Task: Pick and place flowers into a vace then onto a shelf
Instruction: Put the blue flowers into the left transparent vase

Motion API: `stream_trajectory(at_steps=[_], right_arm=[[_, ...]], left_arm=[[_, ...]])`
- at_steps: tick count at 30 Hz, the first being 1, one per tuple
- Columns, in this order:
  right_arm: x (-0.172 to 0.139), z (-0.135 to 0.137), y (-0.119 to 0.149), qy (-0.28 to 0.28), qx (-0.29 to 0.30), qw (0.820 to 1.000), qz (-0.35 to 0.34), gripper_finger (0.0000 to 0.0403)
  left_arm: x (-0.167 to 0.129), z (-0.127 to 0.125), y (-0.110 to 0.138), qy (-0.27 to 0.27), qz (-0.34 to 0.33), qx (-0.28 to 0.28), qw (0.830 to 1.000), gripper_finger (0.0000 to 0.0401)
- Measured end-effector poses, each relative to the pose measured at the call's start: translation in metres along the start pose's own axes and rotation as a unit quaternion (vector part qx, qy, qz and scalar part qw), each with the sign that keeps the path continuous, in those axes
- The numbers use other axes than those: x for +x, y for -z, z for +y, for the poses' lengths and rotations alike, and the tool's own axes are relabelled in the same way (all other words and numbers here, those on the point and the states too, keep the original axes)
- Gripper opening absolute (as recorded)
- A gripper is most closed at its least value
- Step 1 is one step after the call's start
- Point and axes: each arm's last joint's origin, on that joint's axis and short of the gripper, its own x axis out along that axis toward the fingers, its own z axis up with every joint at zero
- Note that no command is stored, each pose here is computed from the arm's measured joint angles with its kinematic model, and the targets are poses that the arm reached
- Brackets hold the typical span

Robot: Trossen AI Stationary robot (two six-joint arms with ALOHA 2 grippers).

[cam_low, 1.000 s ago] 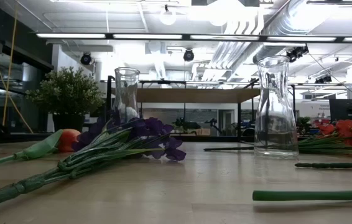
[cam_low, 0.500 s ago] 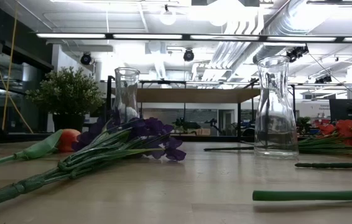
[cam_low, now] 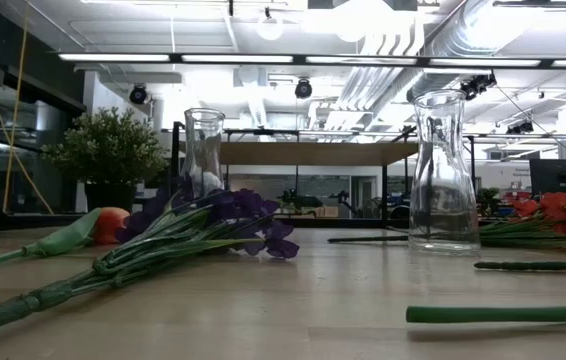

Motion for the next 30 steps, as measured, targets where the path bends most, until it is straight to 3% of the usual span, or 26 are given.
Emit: stream_trajectory(at_steps=[8, 15, 23, 30], right_arm=[[0.000, -0.001, 0.000, 0.010, 0.000, 1.000, 0.000, 0.0394], [0.000, -0.001, 0.000, 0.017, 0.000, 1.000, -0.001, 0.0394], [0.000, -0.001, 0.000, 0.017, 0.000, 1.000, -0.001, 0.0394], [0.000, -0.001, 0.000, 0.017, 0.000, 1.000, -0.001, 0.0394]], left_arm=[[-0.016, 0.009, 0.005, 0.042, -0.006, -0.009, 0.999, 0.0038], [-0.024, 0.006, -0.003, 0.135, -0.006, 0.002, 0.991, 0.0038], [-0.035, 0.001, -0.019, 0.269, -0.042, -0.004, 0.962, 0.0038], [-0.039, -0.002, -0.024, 0.337, -0.053, -0.003, 0.940, 0.0038]])
